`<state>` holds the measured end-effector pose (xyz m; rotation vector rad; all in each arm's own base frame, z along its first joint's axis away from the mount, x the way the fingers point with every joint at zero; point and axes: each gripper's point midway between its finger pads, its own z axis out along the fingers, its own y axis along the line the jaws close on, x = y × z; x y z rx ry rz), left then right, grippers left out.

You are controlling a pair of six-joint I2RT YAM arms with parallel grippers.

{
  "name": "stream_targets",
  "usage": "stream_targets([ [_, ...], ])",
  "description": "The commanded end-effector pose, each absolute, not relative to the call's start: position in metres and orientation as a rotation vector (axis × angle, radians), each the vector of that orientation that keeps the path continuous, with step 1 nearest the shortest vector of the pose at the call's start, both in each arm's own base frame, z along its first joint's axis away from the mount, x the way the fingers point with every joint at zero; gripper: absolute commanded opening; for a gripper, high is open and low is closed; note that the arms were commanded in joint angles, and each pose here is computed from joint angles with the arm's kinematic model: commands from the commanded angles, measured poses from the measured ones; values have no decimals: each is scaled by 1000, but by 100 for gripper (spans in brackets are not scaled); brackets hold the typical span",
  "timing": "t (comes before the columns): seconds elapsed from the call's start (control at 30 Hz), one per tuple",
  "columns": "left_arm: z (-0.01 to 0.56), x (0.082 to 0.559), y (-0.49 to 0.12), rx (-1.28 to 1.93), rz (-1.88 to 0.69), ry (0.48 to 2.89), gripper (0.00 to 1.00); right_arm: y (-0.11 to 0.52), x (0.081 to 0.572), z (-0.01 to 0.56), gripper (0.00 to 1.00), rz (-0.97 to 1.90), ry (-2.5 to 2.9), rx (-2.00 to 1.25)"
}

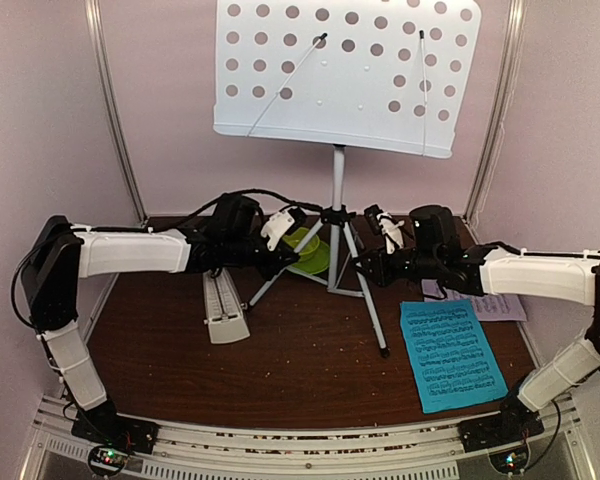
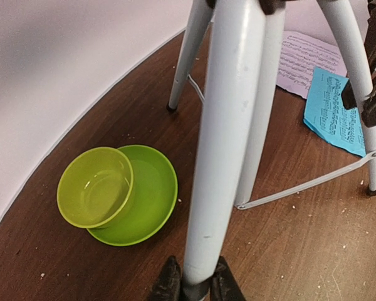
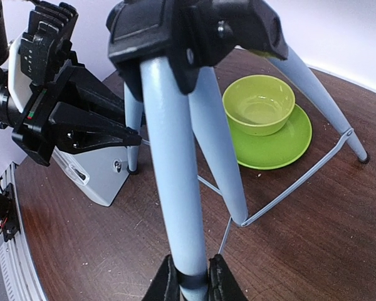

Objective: Set up the instrument practice props

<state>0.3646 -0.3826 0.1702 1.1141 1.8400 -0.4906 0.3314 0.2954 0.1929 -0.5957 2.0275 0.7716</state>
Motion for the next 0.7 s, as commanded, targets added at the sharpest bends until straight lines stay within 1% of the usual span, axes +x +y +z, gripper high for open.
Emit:
stream_targets([
  [0.0, 133, 325, -372, 1148, -555, 2025, 0, 286, 355, 183, 11, 681, 2071, -513],
  [0.17, 131, 322, -369, 1138, -549, 2041, 0, 293, 363, 186, 9, 683, 2058, -524],
  [0.37, 130, 324, -369, 1114, -520, 2054, 0, 299, 375, 193, 9, 671, 2041, -527],
  [0.6, 129, 330, -371, 1041, -525, 2087, 0, 301, 389, 194, 10, 646, 2042, -506],
  [0.67, 129, 332, -371, 1027, -528, 2089, 0, 301, 388, 195, 12, 654, 2037, -508],
])
